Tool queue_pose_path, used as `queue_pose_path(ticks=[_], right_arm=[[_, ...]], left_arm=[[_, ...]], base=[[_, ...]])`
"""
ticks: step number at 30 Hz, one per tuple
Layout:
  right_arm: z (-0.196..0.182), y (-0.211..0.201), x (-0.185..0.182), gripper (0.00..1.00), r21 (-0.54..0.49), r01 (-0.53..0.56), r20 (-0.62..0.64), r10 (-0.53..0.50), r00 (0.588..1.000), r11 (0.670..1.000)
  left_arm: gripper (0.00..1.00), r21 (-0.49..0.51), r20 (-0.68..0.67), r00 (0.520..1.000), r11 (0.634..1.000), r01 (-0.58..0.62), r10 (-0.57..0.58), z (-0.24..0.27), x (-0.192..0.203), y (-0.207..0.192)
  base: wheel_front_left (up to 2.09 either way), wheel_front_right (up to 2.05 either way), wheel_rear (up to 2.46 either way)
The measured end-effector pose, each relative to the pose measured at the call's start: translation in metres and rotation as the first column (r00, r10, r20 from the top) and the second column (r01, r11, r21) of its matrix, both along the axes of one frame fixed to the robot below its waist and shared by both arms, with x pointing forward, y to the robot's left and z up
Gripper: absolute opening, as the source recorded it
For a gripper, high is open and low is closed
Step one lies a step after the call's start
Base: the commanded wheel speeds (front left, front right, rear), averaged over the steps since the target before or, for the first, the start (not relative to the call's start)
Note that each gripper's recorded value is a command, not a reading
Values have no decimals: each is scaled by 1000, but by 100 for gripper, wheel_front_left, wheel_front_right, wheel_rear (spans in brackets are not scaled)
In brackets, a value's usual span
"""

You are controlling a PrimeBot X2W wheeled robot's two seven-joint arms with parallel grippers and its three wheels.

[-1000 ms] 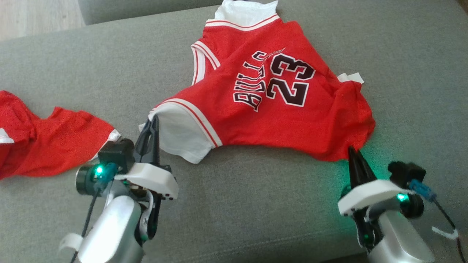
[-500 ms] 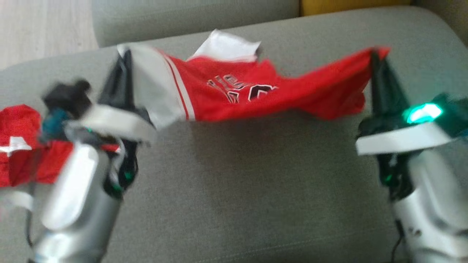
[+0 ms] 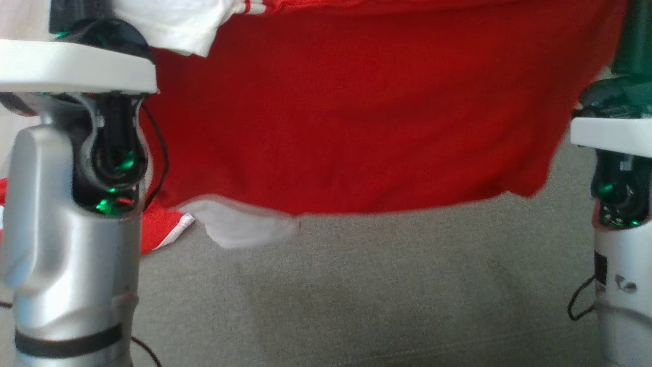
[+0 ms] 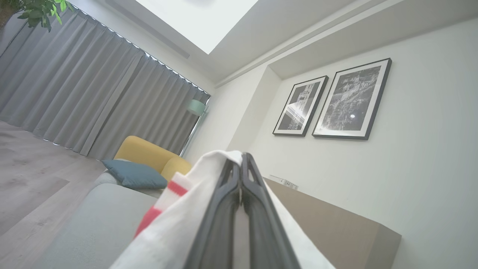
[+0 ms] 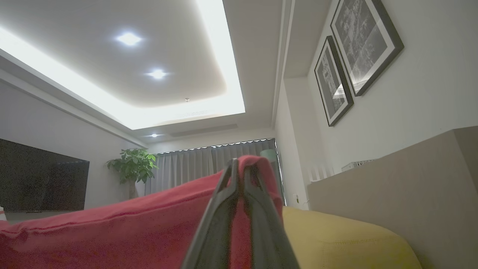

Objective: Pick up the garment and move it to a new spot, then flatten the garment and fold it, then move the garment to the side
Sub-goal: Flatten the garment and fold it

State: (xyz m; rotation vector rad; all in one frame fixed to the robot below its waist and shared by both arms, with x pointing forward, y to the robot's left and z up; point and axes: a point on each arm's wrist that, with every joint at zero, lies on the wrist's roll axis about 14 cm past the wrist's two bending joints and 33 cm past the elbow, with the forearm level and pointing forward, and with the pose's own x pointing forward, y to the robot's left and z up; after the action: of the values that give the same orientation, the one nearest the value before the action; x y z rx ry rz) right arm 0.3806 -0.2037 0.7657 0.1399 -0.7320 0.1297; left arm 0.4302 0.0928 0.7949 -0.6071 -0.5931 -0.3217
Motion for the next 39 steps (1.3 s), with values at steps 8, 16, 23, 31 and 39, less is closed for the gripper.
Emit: queue_pose_path(ticks=[8, 16, 23, 31, 39], right_arm=[[-14, -4, 6, 0, -3, 14, -118, -14, 993, 1000], [-29, -13, 102, 0, -7, 10, -263, -12, 965, 1000], [14, -10, 198, 0, -185, 79, -110, -100, 989, 980], [-46, -15, 278, 0, -141, 94, -218, -123, 968, 986], [-157, 2, 287, 0, -111, 31, -454, -79, 888, 993]], left_arm=[[0, -23, -66, 996, 998, 53, -54, 1, 0, -2], [0, 59, -209, 978, 998, 4, 9, -18, 101, 0], [0, 64, -157, 981, 992, -107, 116, -7, 196, 14], [0, 79, -182, 973, 988, -132, 145, -61, 251, 21], [0, 166, -385, 915, 984, -62, 123, -175, 247, 21]], base=[[0, 0, 0], [0, 0, 0], [0, 0, 0], [0, 0, 0], [0, 0, 0]])
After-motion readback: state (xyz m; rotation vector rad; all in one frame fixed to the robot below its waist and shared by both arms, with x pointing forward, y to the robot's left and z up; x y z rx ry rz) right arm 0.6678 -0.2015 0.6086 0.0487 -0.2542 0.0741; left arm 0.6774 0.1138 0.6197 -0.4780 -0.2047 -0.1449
